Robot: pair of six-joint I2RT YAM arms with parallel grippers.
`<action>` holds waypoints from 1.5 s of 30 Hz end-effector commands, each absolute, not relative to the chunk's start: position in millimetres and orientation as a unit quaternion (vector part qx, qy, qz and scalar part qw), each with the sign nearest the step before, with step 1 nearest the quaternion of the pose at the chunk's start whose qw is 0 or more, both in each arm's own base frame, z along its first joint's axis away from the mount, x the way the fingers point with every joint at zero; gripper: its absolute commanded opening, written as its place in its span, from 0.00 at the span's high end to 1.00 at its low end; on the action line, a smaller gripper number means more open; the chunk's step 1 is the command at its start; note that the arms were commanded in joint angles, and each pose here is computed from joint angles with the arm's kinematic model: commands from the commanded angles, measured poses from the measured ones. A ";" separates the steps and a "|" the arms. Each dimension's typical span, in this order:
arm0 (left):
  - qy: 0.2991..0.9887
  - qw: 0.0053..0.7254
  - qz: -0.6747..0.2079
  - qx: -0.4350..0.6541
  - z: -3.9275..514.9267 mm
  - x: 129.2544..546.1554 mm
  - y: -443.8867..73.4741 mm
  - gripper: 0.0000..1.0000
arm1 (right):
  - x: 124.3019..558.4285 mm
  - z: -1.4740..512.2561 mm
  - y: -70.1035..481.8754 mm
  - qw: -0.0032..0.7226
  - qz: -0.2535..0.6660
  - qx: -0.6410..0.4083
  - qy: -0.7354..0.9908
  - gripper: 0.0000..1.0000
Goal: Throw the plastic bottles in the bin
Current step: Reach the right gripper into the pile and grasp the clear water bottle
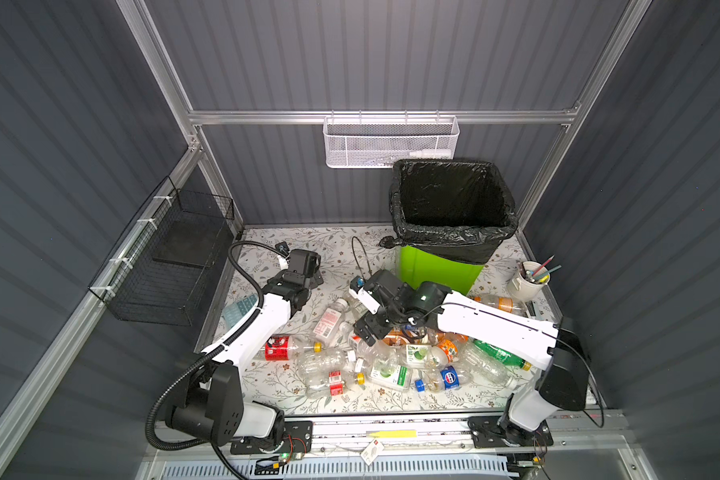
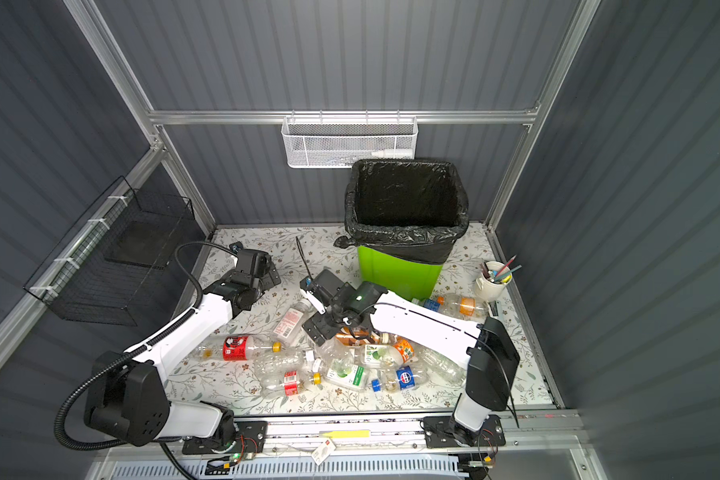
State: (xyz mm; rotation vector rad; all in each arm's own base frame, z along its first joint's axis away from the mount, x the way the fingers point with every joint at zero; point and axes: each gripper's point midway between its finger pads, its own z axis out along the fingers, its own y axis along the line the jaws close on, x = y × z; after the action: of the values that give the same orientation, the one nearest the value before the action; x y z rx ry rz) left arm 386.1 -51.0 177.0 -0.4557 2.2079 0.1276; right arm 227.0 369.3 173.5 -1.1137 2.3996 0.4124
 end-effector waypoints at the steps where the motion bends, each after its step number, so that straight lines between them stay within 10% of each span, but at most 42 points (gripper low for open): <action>1: 0.886 0.425 0.057 -0.177 177.6 377.4 -46.8 0.00 | 207.3 155.3 368.0 0.167 0.126 -0.435 0.876 0.02; 22: 0.887 0.421 0.064 -0.179 167.7 365.4 -40.5 0.00 | 187.1 89.8 358.8 0.028 0.054 -0.456 0.888 0.06; 45: 0.885 0.422 0.060 -0.187 167.5 362.0 -38.9 0.00 | 189.1 92.1 362.3 0.021 0.069 -0.444 0.893 0.40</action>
State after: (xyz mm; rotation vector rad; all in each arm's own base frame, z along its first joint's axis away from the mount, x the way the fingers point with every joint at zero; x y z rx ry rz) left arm 367.2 -43.5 165.3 -0.4517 2.2261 0.1462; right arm 186.8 359.7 81.1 -1.3912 2.7748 0.1908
